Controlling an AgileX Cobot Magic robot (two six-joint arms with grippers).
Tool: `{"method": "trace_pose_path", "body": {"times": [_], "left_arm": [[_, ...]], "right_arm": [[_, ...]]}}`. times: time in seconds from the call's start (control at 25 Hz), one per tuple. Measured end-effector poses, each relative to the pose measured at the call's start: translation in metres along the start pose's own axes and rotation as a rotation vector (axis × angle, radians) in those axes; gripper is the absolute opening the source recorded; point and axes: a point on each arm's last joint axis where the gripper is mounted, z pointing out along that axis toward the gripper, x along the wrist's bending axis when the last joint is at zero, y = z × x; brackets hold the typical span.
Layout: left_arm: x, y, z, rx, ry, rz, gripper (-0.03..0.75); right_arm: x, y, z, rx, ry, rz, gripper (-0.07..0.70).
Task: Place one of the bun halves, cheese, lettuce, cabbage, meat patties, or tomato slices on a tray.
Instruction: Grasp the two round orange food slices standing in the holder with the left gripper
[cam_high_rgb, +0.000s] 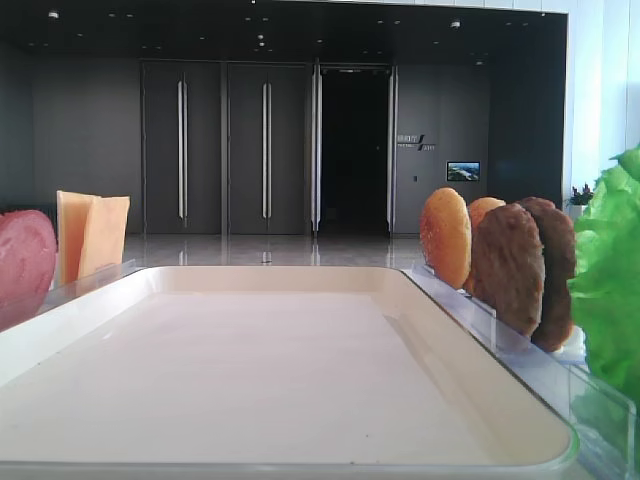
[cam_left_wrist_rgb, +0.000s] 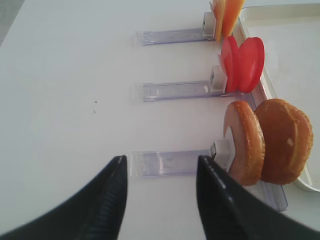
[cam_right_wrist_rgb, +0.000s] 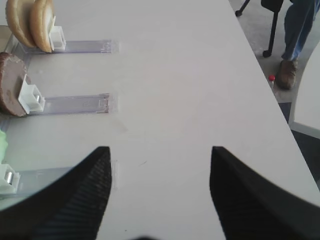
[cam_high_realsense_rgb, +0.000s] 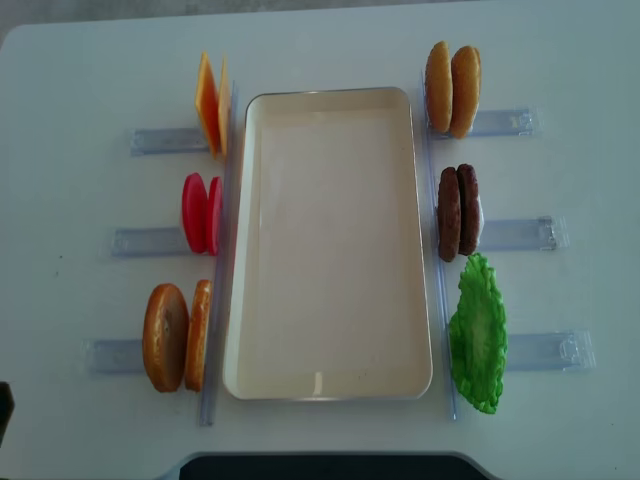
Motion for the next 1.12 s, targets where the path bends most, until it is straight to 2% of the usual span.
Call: {"method": "trace_pose_path", "body": {"times": [0.12,0.24,0.44,0.56,0.8,1.04,1.12], "left_arm": [[0.000,0.000,0.000,0.000,0.000,0.000,0.482],[0.000,0.000,0.000,0.000,0.000,-0.001,0.521],[0.000,0.000,0.000,0.000,-0.001,-0.040,0.530],[0.000,0.004,-0.006,0.000,-0.001,-0.047,0.531],[0.003,0.028,-0.017,0.023,0.005,-0.063,0.531],[0.014,0.065,-0.023,0.050,0.101,-0.026,0.531],[0.018,0.078,-0.024,0.069,0.127,-0.031,0.531]], "right_arm": [[0.000,0.000,0.000,0.000,0.000,0.000,0.416],[0.000,0.000,0.000,0.000,0.000,0.000,0.416],[0.000,0.000,0.000,0.000,0.000,0.000,0.416],[0.000,0.000,0.000,0.000,0.000,0.000,0.416],[0.000,0.000,0.000,0.000,0.000,0.000,0.416],[0.000,0.000,0.000,0.000,0.000,0.000,0.416],[0.000,0.000,0.000,0.000,0.000,0.000,0.416]]}}
